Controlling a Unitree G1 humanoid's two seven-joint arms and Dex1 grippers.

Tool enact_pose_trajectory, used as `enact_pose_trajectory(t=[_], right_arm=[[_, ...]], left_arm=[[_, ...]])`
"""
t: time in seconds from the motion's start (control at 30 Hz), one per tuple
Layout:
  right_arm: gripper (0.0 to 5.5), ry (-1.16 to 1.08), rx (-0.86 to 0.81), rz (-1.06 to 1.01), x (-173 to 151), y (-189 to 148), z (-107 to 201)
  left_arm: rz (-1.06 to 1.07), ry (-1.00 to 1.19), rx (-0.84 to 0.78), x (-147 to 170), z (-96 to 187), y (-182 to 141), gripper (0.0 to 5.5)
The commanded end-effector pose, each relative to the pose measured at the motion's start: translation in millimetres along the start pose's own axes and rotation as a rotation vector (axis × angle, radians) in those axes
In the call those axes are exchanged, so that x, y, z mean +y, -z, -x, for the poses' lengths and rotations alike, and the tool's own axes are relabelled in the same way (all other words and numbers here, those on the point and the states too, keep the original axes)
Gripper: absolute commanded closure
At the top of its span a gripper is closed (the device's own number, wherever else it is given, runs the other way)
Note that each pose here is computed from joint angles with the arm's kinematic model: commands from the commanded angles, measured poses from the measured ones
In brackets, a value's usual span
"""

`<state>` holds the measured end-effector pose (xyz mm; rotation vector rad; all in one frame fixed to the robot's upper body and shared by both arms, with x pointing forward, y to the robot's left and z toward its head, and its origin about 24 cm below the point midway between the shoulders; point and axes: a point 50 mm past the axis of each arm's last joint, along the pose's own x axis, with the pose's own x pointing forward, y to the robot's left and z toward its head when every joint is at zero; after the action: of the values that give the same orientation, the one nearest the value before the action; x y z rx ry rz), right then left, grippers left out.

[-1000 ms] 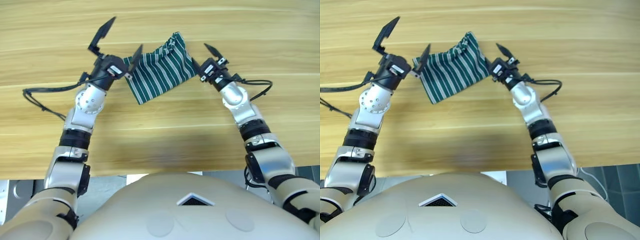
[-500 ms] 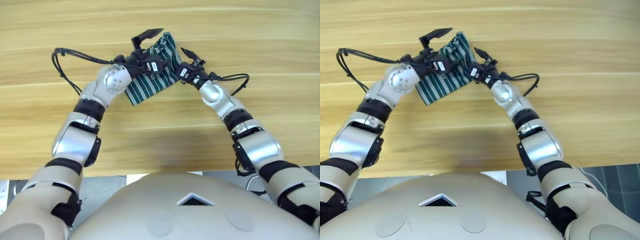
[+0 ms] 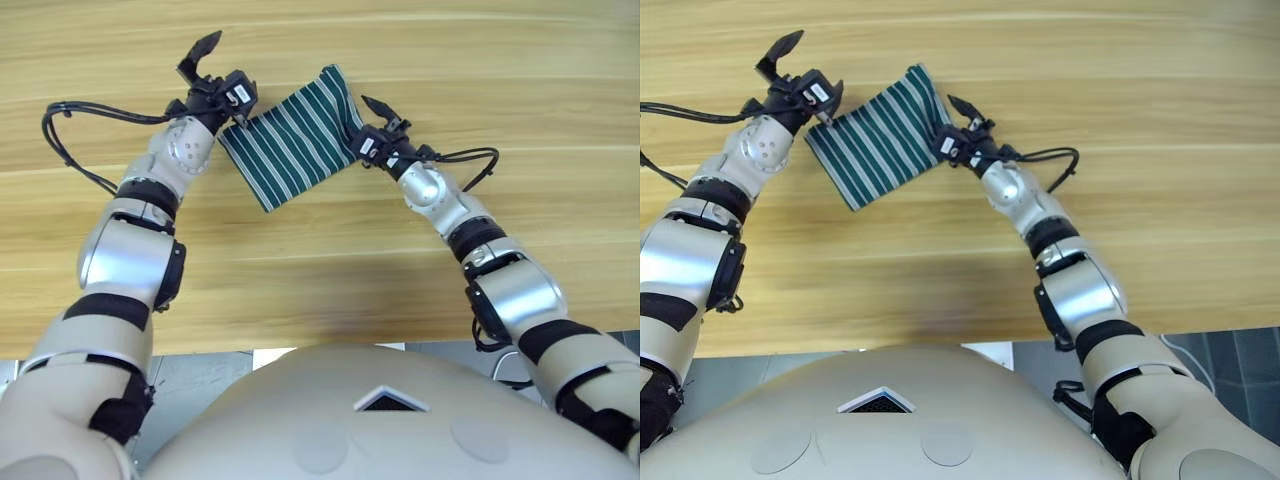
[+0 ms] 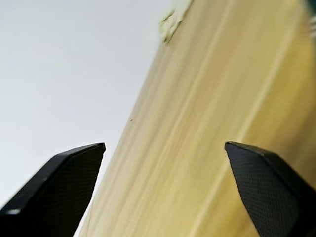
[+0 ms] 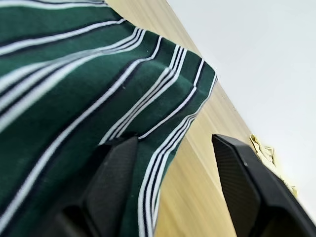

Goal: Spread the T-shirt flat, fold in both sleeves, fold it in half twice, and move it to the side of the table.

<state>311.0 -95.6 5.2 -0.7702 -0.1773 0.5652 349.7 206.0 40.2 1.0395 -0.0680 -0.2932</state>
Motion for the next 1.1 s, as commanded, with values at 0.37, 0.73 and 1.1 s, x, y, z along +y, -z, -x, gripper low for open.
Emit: enact_pose_trajectory(t=[0.37,0.73,1.1], right_arm=[[2.72,-0.3,-0.032,-0.56,24,-67,-42],[2.72,-0.111,0.639,-1.035,9,17,-31],[2.72,1.845,1.074,-1.234,-121,149,189]], left_arm=[[0.588,-0.697,-0.024,46,47,33,1.0],[0.792,-0.74,0.006,29,55,41,1.0],[0.878,-0.563,-0.051,-3,32,10,1.0]])
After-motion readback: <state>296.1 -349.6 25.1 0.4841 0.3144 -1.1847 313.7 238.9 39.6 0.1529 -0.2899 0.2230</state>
